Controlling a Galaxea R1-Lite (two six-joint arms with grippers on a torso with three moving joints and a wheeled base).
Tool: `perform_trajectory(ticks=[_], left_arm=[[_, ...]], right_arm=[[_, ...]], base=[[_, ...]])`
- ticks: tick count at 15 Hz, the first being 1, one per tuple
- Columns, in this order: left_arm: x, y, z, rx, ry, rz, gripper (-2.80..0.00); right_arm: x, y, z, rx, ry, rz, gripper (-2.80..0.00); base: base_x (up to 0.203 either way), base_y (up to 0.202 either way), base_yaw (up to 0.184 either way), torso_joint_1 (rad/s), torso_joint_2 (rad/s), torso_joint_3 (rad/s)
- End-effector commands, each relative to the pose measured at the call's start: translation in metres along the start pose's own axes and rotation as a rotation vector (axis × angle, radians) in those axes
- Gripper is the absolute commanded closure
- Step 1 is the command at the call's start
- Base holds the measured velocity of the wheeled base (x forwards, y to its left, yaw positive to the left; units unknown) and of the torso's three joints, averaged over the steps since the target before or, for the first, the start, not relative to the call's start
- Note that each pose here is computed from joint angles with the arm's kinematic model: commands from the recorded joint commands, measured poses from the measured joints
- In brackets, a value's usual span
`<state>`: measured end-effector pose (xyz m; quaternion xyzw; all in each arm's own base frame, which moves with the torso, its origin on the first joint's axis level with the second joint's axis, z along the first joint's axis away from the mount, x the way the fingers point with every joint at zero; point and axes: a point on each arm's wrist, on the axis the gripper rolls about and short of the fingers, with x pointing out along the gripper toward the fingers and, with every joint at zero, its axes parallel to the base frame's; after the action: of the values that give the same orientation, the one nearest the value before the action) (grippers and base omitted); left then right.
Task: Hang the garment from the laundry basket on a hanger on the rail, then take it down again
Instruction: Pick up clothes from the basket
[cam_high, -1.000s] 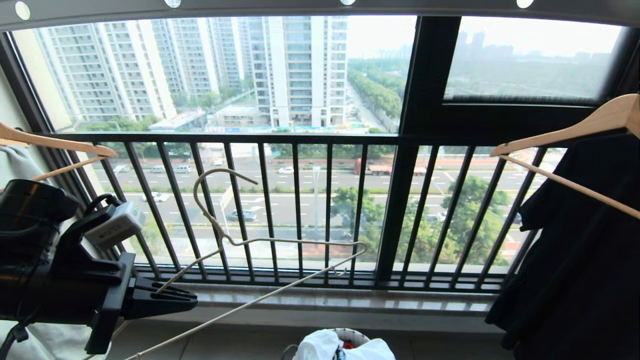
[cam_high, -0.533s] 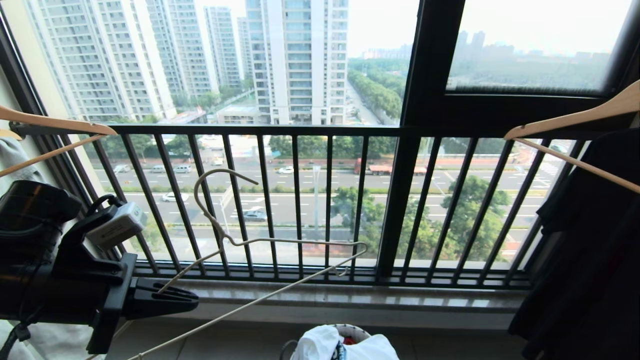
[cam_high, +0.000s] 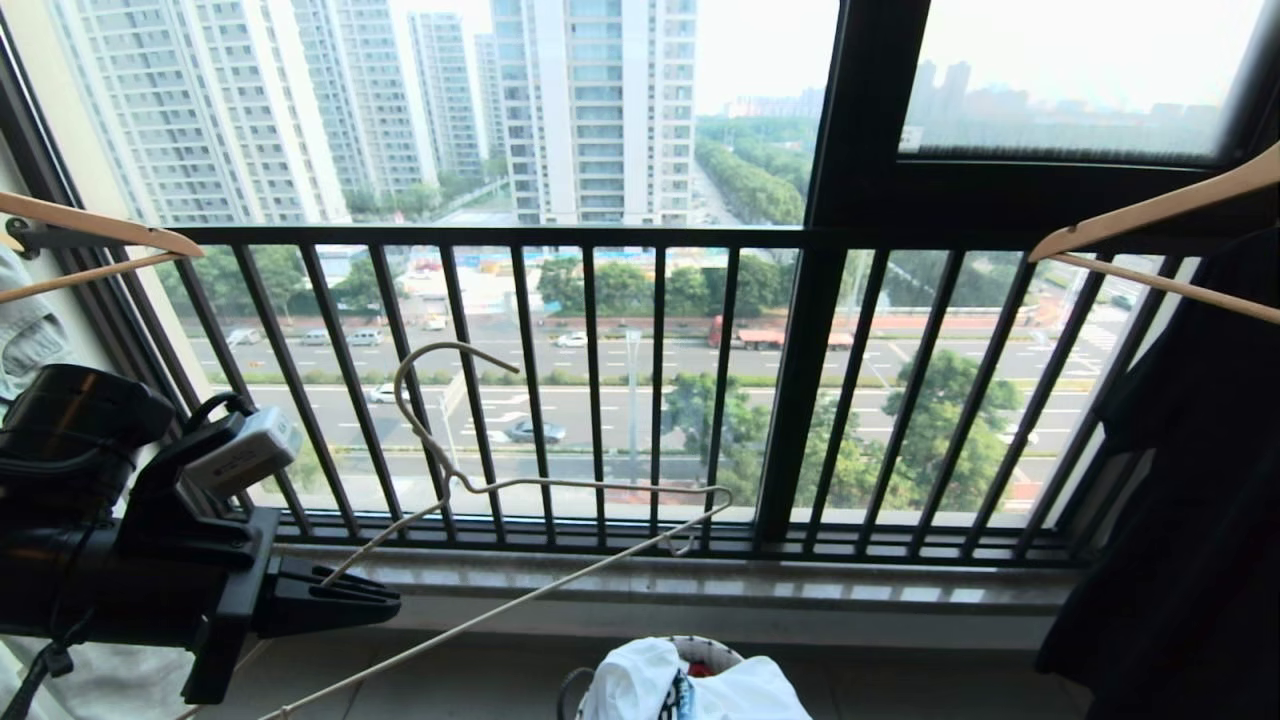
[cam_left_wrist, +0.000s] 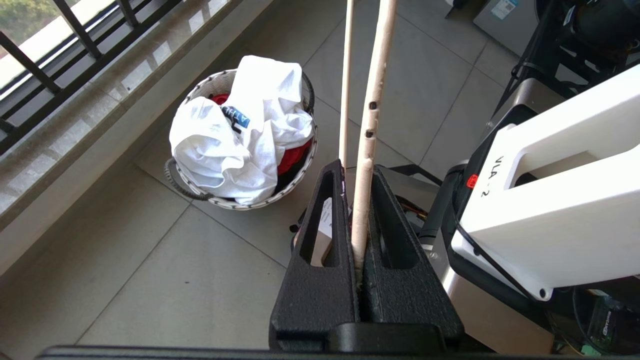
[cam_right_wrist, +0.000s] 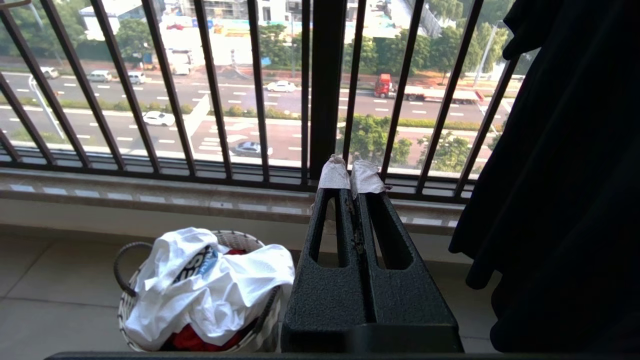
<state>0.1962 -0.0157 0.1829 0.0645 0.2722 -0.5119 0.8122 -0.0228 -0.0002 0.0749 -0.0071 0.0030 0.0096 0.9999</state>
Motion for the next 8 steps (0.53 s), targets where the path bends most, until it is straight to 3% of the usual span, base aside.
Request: perform_trajectory(ticks=[1, 8], left_arm=[[0.0005, 0.0006, -0.0004, -0.001, -0.001, -0.006, 0.0], [0.0004, 0.0007, 0.0, -0.001, -0.001, -0.005, 0.0]], right_arm=[[0.0, 0.0, 0.0, 0.0, 0.0, 0.001, 0.0], [0.0, 0.0, 0.0004, 0.0, -0.001, 0.001, 0.0]], base=[[0.0, 0.0, 0.0, -0.165, 0.39, 0.213], [0.0, 0.0, 0.0, -0.226, 0.52, 0.292]])
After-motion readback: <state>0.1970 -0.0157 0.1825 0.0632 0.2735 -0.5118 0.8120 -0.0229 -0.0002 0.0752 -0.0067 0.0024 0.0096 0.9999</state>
